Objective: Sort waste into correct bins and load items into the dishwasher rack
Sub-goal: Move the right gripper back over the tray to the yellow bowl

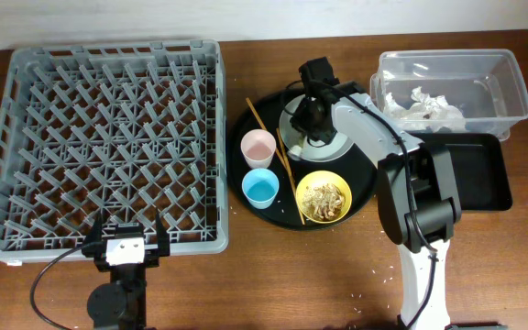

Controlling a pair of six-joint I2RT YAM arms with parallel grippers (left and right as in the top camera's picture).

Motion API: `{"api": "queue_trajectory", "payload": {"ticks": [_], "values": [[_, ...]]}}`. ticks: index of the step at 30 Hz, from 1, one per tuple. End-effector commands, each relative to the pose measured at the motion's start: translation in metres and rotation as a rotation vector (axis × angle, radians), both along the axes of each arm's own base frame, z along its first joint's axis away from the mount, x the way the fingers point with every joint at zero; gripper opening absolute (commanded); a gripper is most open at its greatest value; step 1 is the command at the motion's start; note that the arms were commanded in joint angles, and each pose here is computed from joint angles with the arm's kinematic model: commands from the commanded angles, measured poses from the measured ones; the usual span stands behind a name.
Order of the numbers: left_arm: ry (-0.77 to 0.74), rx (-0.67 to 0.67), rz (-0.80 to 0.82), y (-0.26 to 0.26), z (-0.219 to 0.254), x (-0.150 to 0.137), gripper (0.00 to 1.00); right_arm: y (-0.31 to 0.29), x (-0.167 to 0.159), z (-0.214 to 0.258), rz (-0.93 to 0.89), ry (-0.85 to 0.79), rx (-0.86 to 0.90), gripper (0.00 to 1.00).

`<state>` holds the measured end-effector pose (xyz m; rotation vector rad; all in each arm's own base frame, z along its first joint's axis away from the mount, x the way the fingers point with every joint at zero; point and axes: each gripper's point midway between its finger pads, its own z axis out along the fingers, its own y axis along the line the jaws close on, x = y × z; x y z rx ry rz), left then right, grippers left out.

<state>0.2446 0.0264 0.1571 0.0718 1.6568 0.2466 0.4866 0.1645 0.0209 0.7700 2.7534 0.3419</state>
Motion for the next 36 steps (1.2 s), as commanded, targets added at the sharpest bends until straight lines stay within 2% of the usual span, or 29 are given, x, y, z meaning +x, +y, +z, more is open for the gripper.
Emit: {"api": "queue_trajectory", "payload": {"ticks": [1,5,7,11,15,17,22,25,26,28,29,30,33,36], "values": [[0.001,0.016,-0.002,0.000,-0.001,0.000,0.99,-0.002,0.001,0.001,0.028,-0.007,0.002,0.04],[0.001,0.016,-0.002,0.000,-0.001,0.000,0.99,0.000,0.007,0.029,0.191,-0.074,0.025,0.04],[0.001,0.016,-0.002,0.000,-0.001,0.000,0.99,-0.011,0.012,0.055,0.207,-0.119,0.021,0.04],[0.001,0.016,-0.002,0.000,-0.001,0.000,0.99,-0.065,0.024,0.143,0.157,-0.281,-0.006,0.04],[0.001,0.016,-0.002,0.000,-0.001,0.000,0.99,-0.155,0.021,0.215,-0.061,-0.422,-0.093,0.04],[0.001,0.016,-0.002,0.000,-0.001,0.000,0.99,-0.206,0.016,0.226,-0.233,-0.436,-0.135,0.04],[0.001,0.016,-0.002,0.000,-0.001,0.000,0.99,-0.296,0.000,0.200,-0.698,-0.376,-0.191,0.04],[0.001,0.016,-0.002,0.000,-0.001,0.000,0.99,-0.308,0.012,0.176,-0.743,-0.366,-0.193,0.05],[0.001,0.016,-0.002,0.000,-0.001,0.000,0.99,-0.309,0.018,0.168,-0.743,-0.368,-0.192,0.12],[0.001,0.016,-0.002,0.000,-0.001,0.000,0.99,-0.311,0.029,0.158,-0.741,-0.378,-0.190,0.54],[0.001,0.016,-0.002,0.000,-0.001,0.000,0.99,-0.311,0.036,0.154,-0.722,-0.391,-0.192,0.70],[0.001,0.016,-0.002,0.000,-0.001,0.000,0.99,-0.309,0.040,0.156,-0.701,-0.404,-0.189,0.80],[0.001,0.016,-0.002,0.000,-0.001,0.000,0.99,-0.294,0.052,0.191,-0.498,-0.493,-0.189,0.93],[0.001,0.016,-0.002,0.000,-0.001,0.000,0.99,-0.260,0.048,0.242,-0.202,-0.594,-0.168,0.96]]}}
